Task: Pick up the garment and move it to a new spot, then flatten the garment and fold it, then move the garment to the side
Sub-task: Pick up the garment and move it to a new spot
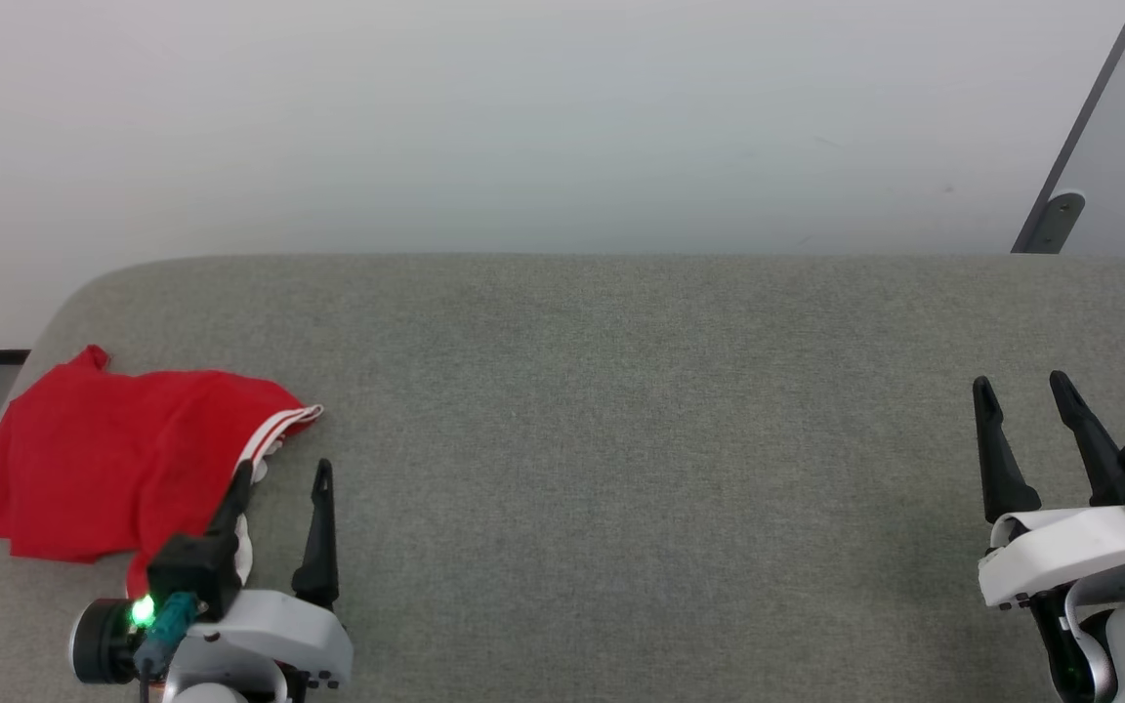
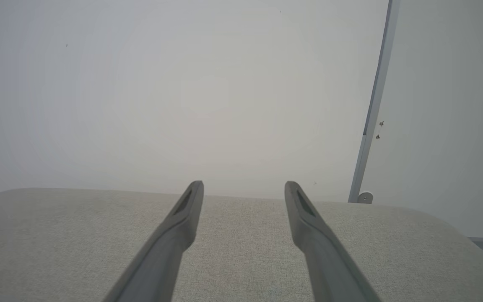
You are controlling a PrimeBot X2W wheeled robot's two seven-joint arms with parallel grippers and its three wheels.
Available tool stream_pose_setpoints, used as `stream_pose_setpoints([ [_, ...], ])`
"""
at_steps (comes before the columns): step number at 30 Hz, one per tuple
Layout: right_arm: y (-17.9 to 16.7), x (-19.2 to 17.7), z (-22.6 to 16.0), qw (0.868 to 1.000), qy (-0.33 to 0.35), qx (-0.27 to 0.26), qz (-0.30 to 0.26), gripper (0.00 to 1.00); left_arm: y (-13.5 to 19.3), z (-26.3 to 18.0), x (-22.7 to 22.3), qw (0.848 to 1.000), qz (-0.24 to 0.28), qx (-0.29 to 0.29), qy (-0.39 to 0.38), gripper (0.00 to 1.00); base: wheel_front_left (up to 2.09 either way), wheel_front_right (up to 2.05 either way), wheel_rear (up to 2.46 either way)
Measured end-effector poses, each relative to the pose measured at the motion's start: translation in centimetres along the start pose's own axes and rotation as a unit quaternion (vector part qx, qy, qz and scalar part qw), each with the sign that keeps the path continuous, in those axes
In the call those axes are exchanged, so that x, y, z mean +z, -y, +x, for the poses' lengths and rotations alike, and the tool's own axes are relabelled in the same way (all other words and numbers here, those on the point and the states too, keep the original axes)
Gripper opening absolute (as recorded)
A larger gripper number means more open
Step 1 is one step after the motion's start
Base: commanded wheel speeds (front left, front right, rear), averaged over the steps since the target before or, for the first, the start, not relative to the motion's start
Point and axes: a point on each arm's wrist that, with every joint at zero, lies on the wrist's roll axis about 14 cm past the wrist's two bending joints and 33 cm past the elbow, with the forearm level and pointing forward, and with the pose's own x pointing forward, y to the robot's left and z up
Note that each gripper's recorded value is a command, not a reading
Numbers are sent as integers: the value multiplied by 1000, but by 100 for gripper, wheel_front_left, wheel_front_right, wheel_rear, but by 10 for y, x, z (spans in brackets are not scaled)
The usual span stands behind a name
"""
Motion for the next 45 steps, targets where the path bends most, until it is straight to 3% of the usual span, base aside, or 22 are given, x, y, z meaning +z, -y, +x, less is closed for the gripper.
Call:
stream_pose_setpoints([
  [11,-1,2,0,1000,6,5,-20,100,1,1,3,1000,25,-8,10,100,0,0,0],
  [25,-12,0,11,1000,10,13,7,100,-11,-5,0,1000,-3,13,5,100,0,0,0],
  [35,-73,-13,37,995,-1,93,19,100,-56,-35,1,996,-8,92,6,100,0,0,0],
  [45,-164,-25,55,978,-12,203,41,100,-109,-89,1,981,-7,193,2,100,0,0,0],
])
